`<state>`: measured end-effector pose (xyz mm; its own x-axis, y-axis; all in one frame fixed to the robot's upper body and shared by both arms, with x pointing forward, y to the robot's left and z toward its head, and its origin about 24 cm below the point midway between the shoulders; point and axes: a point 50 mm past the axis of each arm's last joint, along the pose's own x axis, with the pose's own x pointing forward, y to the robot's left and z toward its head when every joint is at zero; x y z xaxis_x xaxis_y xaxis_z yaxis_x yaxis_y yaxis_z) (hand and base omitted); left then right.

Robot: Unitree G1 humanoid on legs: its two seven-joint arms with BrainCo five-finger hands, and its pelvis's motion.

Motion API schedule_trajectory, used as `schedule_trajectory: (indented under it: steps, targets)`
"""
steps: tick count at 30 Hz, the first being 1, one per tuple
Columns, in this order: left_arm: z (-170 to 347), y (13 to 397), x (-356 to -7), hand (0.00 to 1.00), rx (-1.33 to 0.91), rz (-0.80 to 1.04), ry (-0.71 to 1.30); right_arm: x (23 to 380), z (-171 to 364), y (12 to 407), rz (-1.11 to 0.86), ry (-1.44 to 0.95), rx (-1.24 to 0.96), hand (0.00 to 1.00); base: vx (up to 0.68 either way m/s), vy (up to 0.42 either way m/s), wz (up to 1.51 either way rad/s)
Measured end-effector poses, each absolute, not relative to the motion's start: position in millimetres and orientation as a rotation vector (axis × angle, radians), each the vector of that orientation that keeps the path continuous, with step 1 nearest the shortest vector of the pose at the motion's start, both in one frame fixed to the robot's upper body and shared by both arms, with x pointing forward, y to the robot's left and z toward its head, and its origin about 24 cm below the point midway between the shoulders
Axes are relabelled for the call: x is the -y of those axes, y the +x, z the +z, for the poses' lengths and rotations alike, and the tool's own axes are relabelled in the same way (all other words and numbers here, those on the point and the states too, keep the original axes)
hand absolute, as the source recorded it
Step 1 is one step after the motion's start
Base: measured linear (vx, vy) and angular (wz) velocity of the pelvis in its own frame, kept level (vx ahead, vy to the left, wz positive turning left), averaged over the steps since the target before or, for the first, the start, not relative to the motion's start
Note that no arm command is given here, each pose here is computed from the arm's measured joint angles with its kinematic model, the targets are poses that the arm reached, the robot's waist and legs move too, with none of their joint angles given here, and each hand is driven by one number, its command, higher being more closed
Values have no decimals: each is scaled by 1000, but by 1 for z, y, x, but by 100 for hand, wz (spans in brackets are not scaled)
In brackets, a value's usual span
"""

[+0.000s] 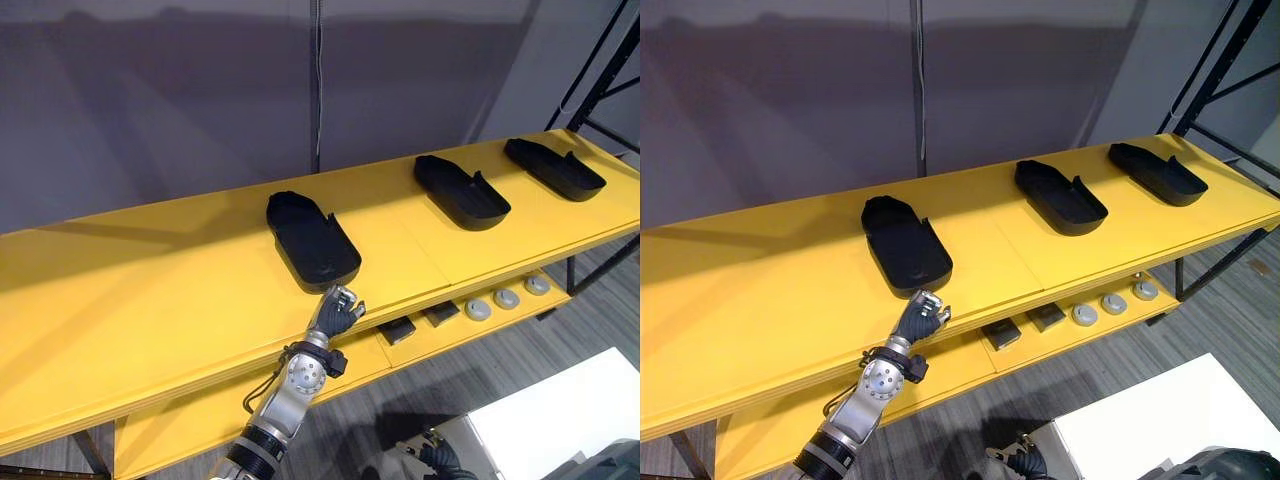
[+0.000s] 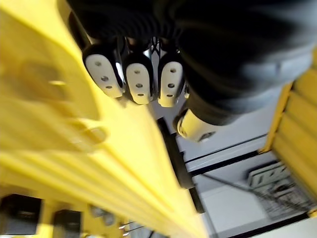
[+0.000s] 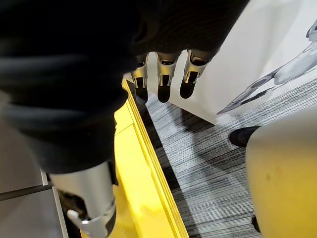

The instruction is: Walk over and take plastic housings, then place them on the shelf

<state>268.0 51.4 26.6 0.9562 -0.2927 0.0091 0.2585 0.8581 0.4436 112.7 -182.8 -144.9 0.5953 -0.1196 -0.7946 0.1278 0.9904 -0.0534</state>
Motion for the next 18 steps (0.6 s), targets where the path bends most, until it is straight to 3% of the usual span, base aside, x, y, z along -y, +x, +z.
schedule_trajectory:
  steps: [18]
  targets:
    - [38, 311, -83, 100, 32, -87, 532, 179, -143, 118, -121, 14, -893, 0, 5, 5, -7]
